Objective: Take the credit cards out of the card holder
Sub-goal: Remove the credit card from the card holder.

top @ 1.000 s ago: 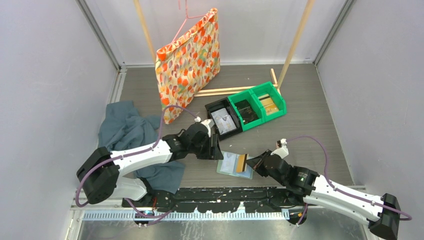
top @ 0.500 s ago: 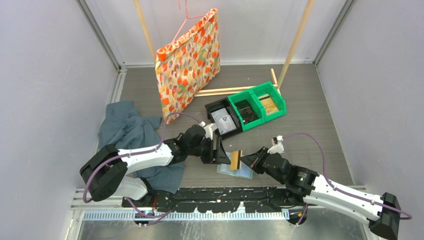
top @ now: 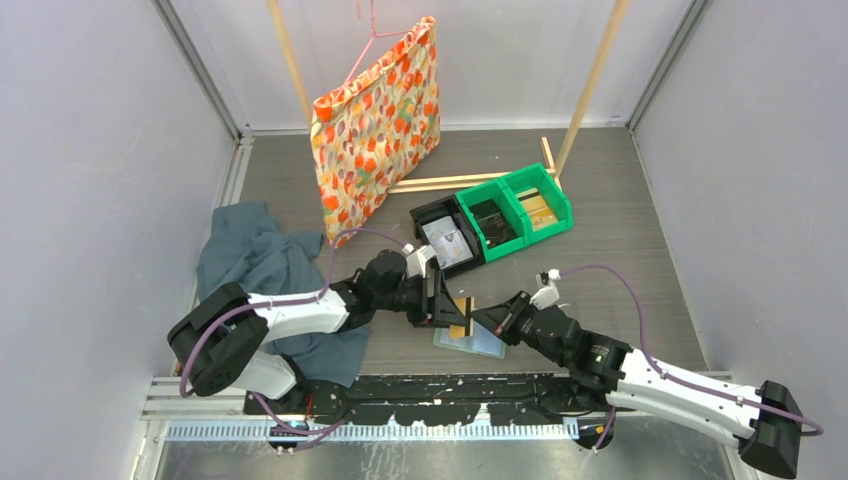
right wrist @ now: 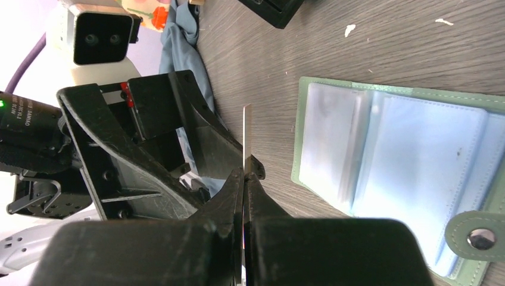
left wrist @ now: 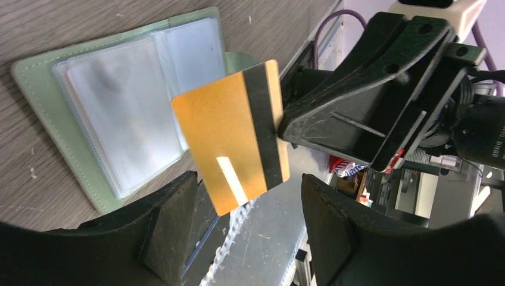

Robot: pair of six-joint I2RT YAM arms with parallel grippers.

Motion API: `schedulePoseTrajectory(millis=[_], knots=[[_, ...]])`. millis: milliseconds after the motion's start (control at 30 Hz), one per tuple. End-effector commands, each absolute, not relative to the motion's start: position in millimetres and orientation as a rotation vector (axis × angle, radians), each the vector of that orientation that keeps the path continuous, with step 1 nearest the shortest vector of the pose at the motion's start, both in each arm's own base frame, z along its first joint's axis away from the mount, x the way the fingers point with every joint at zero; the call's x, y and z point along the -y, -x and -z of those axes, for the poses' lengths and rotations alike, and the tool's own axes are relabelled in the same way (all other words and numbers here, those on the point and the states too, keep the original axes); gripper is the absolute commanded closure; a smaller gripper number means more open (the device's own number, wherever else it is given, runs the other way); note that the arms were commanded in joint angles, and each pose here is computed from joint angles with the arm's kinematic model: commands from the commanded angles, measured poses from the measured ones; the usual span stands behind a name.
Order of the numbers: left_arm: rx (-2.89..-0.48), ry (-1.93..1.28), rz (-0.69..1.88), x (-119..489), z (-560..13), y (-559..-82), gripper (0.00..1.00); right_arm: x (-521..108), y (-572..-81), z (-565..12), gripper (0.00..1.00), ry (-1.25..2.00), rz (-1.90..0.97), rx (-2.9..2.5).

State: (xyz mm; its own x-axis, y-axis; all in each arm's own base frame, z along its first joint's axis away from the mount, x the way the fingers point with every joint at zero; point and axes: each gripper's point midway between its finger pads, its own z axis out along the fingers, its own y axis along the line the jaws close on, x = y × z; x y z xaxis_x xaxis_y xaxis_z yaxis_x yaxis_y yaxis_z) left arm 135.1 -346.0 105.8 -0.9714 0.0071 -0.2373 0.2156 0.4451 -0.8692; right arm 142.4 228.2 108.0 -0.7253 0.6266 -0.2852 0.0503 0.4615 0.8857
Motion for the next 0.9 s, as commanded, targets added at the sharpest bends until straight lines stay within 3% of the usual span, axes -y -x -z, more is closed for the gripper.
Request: schedulePoseTrajectory(millis=[0,167,400,567,733,867], knots=[[-2.417,-0.22,1.647,354,-120,-138,0.36,-239,-143,-122,0.99,-0.537,-1.334,-2.066],[-2.388,-0.191,1.717,358,-124,-140,0.44,-242,-144,-117,0.99,-0.548,-1.347,-2.071],[-2.364,-0.176,1.74,356,-129,-143,0.72,-241,-144,-106,0.99,-0.563,-1.319,-2.095],[-2.362,-0.17,1.737,355,-130,-144,0.87,-240,-144,-102,0.99,-0.57,-1.315,-2.1],[-2.349,-0.158,1.757,356,-133,-145,0.9,-239,-143,-97,0.99,-0.577,-1.302,-2.112],[-2.322,-0.152,1.786,356,-139,-145,0.81,-237,-143,-91,0.99,-0.588,-1.29,-2.122]])
